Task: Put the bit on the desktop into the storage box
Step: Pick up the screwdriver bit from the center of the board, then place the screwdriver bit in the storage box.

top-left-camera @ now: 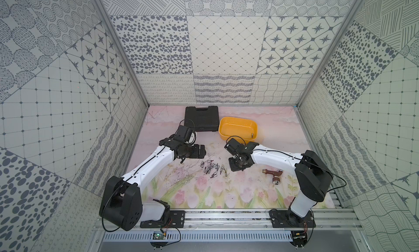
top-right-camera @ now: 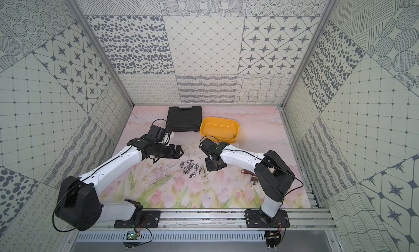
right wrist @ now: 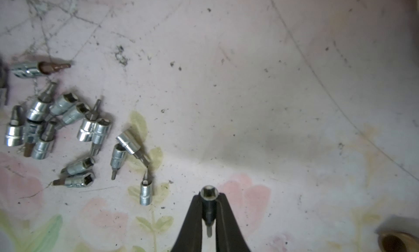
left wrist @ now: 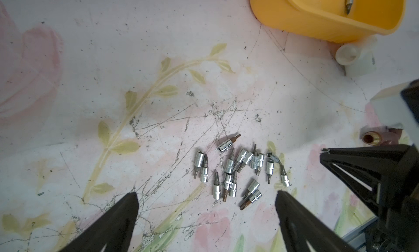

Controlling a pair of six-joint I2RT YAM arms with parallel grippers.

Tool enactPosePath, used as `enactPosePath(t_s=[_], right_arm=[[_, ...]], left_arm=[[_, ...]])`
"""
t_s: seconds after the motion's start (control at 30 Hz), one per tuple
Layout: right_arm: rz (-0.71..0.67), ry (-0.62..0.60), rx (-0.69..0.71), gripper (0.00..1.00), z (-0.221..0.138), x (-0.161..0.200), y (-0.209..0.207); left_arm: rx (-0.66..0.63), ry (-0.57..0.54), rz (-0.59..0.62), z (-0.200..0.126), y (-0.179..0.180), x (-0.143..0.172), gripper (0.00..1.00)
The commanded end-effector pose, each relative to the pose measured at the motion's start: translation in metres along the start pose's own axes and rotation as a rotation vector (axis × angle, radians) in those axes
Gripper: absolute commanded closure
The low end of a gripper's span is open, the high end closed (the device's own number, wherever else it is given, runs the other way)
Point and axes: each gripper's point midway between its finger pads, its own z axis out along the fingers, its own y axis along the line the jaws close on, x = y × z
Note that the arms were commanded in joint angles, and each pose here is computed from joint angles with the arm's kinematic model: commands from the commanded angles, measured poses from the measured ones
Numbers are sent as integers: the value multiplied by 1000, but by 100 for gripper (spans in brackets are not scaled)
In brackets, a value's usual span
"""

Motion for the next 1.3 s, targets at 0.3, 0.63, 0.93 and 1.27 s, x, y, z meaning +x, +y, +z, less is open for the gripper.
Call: enactPosePath(t_s=[0.3, 0.63, 0.93, 1.27], right_arm=[[12, -190, -42, 90, -45, -89, -29], [58, -273, 21, 90, -53, -152, -72], [121, -261, 36, 90, -26, -191, -96], [168, -219, 86, 90, 11, -203, -119]], left_arm=[[7, -7, 16, -8, -4, -2, 1], [9, -1, 8, -9, -4, 1, 1], [11, 5, 4, -8, -4, 3, 1], [19, 1, 0, -8, -5, 3, 1]])
